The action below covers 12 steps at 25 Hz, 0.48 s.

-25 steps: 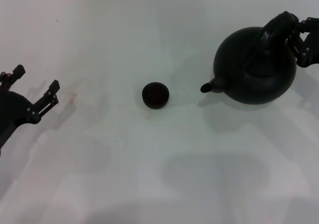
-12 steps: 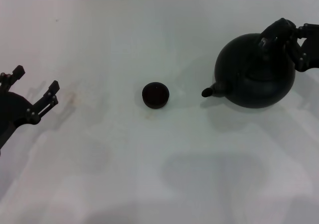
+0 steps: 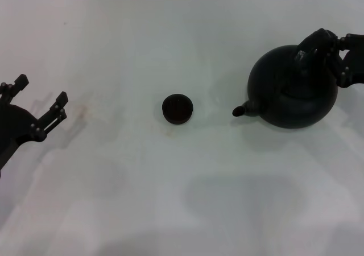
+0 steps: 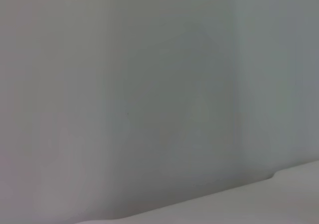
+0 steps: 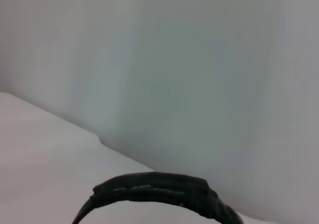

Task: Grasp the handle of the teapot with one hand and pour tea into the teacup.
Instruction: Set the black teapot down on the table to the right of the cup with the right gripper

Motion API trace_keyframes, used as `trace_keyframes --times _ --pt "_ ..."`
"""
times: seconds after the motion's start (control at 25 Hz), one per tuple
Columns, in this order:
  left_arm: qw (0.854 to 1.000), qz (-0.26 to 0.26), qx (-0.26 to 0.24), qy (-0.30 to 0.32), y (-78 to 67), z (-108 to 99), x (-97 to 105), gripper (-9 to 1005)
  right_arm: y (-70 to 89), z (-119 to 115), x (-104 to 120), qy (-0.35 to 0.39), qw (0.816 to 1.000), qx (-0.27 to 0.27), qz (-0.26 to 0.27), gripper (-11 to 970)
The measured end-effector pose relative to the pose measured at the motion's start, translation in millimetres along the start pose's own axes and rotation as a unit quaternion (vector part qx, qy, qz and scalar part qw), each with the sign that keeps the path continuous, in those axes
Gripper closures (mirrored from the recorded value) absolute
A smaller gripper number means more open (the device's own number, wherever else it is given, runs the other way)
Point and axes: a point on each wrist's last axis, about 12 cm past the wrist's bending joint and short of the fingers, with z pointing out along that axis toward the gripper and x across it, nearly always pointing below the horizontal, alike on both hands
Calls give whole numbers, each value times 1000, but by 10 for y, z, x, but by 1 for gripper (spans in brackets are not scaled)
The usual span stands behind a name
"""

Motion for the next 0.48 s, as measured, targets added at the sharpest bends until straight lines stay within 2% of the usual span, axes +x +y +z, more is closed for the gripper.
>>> trace_keyframes --times 0.48 --pt "1000 0 0 0 0 4 -2 121 -3 28 10 2 1000 -2 -2 836"
